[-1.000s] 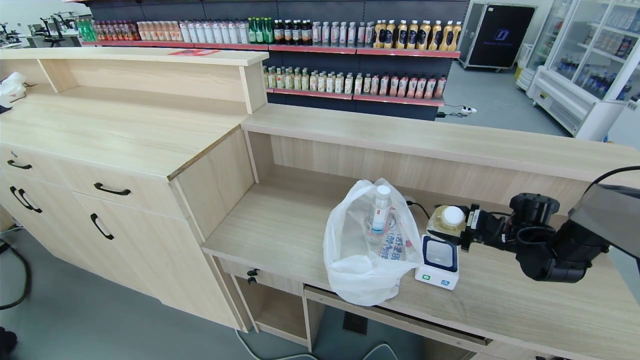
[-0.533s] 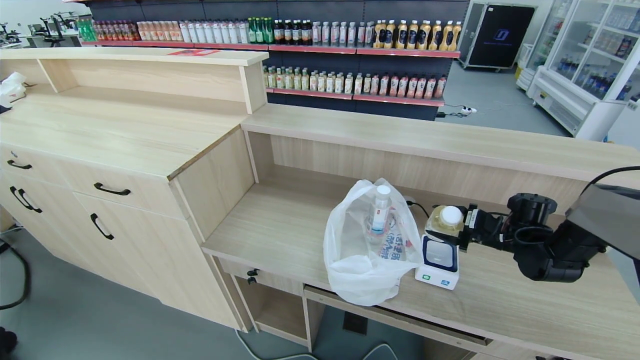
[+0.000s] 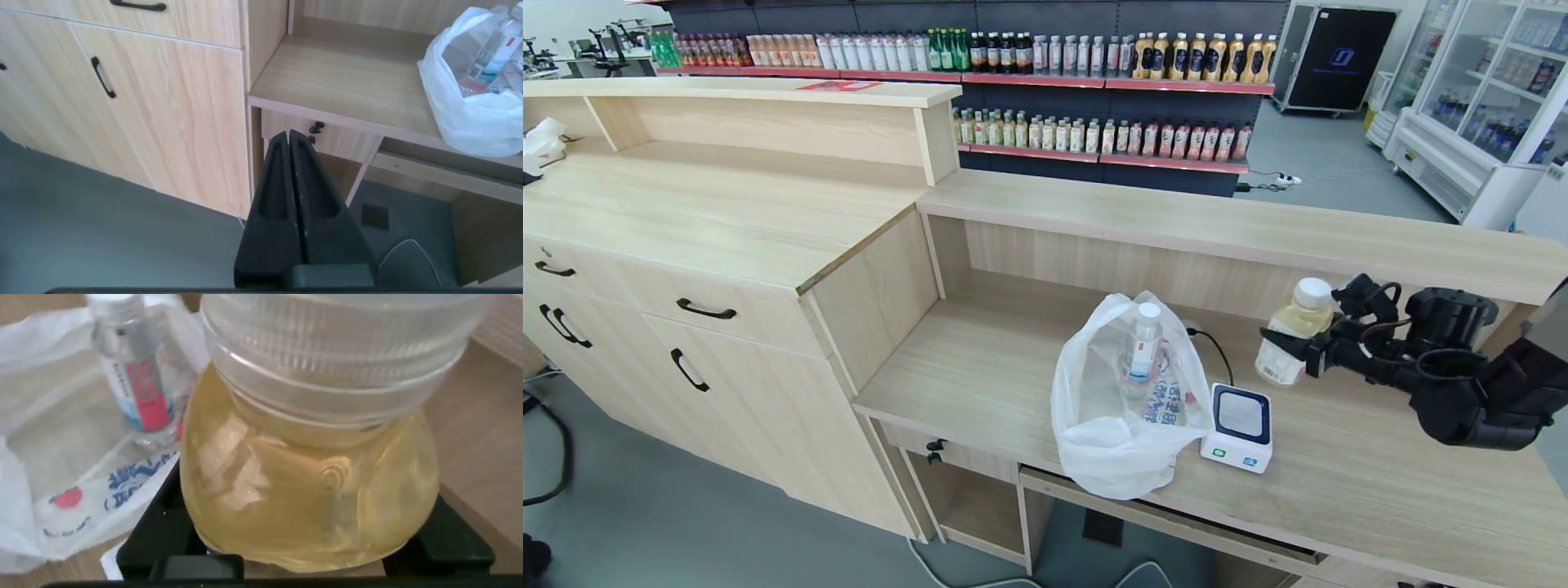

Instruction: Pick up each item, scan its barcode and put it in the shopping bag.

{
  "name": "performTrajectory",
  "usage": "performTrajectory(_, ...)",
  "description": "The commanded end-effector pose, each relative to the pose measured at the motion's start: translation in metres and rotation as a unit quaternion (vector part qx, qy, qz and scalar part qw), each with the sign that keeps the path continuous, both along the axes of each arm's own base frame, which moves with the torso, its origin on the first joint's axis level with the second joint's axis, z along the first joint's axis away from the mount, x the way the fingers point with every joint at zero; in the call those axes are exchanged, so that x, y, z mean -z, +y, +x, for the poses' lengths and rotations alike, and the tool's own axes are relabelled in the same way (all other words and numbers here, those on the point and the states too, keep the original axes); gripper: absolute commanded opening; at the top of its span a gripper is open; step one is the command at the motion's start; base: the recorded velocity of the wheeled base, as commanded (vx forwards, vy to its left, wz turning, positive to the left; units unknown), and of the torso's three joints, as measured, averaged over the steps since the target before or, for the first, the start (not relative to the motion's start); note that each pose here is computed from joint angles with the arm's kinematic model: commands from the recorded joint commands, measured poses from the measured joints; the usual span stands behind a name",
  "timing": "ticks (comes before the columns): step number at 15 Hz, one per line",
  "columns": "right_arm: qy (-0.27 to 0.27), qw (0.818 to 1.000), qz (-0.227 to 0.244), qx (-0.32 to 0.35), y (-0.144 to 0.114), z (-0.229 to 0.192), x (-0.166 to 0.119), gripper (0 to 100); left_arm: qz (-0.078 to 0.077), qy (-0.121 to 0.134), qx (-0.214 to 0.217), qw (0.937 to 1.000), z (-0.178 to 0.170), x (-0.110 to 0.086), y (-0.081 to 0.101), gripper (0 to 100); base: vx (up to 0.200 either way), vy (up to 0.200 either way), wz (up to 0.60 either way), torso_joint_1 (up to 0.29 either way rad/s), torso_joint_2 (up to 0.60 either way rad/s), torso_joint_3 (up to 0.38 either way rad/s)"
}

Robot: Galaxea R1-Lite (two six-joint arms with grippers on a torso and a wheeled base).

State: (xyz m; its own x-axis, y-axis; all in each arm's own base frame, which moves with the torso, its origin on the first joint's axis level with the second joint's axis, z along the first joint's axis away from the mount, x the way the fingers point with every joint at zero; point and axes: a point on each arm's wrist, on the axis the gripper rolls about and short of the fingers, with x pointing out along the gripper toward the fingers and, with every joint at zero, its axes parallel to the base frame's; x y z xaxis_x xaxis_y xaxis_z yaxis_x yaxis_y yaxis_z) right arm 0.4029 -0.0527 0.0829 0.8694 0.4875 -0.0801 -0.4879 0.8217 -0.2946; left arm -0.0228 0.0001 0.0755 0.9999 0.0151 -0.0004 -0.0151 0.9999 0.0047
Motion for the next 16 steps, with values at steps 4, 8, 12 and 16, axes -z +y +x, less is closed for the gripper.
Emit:
performTrajectory(4,0.030,0.983,0.092,0.156,0.040,-0.026,-0.051,0,0.000,0.000,0.000,1.0000,0.000,0.000,0.000,0,0.000,0.000,0.00,0.000,0.00,0.000)
performTrajectory(8,0.000,0.953,0.065,0.297,0.069,-0.037,-0.067,0,0.000,0.000,0.000,1.0000,0.000,0.000,0.000,0,0.000,0.000,0.00,0.000,0.00,0.000)
performTrajectory(12,-0.002,0.946,-0.049,0.321,0.056,-0.056,-0.071,0,0.000,0.000,0.000,1.0000,0.000,0.000,0.000,0,0.000,0.000,0.00,0.000,0.00,0.000)
performTrajectory(16,-0.007,0.953,-0.059,0.296,0.053,-0.062,-0.074,0,0.000,0.000,0.000,1.0000,0.000,0.000,0.000,0,0.000,0.000,0.30,0.001,0.00,0.001)
